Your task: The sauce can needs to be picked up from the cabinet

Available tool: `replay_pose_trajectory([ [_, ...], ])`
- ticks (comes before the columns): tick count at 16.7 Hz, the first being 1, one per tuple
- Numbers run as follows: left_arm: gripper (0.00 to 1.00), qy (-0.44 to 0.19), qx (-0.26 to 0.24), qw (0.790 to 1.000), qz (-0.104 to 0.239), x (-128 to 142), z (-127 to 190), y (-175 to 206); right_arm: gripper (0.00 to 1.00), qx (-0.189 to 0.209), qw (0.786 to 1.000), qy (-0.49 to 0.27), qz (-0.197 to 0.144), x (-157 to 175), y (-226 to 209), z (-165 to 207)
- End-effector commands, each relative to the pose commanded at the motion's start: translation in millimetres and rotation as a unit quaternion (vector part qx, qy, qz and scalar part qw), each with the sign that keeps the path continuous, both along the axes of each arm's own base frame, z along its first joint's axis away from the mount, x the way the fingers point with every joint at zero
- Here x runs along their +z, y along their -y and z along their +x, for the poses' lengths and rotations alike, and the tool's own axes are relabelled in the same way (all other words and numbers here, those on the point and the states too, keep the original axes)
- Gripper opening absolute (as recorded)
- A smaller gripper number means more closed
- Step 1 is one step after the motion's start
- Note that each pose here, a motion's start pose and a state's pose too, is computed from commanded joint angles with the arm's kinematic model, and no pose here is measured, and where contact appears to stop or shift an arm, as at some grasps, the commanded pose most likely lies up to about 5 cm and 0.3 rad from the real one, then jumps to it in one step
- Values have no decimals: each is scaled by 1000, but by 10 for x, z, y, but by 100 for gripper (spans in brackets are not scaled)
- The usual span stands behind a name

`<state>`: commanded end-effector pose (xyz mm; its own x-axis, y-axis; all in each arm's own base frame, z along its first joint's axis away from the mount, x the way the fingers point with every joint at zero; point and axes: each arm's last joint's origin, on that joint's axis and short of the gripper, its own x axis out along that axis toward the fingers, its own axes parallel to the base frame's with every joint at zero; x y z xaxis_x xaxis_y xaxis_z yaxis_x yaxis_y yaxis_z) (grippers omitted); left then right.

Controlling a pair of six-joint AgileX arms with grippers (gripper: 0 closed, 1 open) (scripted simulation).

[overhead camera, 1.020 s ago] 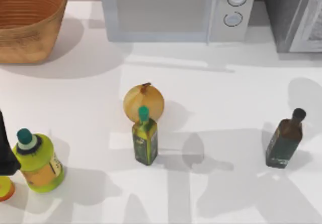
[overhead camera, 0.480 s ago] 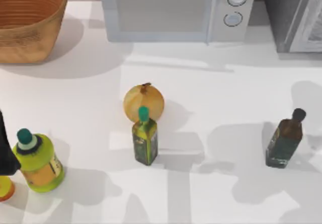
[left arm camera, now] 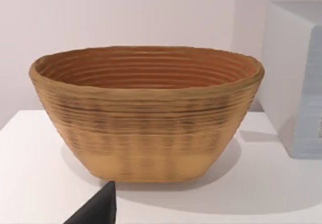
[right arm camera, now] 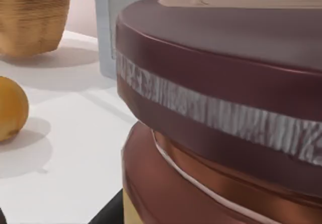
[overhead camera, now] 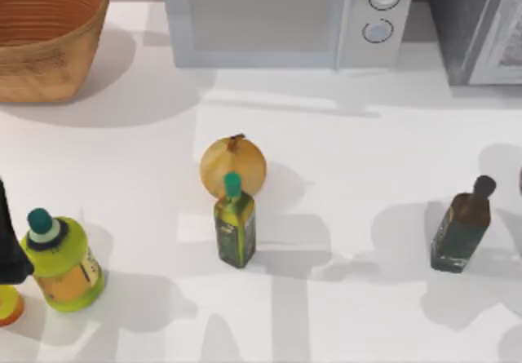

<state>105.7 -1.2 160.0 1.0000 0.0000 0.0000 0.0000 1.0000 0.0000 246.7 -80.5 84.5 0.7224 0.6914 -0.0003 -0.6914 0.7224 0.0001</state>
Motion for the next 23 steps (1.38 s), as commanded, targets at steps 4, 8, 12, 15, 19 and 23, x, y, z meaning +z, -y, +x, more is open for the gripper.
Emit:
replay_pose_trajectory([
  [4,100,0,0,1000,0,0,0,0,0,0,1000,0,0,0,0,0],
  [8,100,0,0,1000,0,0,0,0,0,0,1000,2,0,-2,-7,23],
  [12,100,0,0,1000,0,0,0,0,0,-14,1000,7,4,-52,-6,167],
  [15,100,0,0,1000,0,0,0,0,0,-18,1000,1,8,-151,-118,295],
  [19,100,0,0,1000,0,0,0,0,0,-5,1000,-1,2,-251,-367,413],
  [23,100,0,0,1000,0,0,0,0,0,0,1000,0,0,-261,-416,425],
])
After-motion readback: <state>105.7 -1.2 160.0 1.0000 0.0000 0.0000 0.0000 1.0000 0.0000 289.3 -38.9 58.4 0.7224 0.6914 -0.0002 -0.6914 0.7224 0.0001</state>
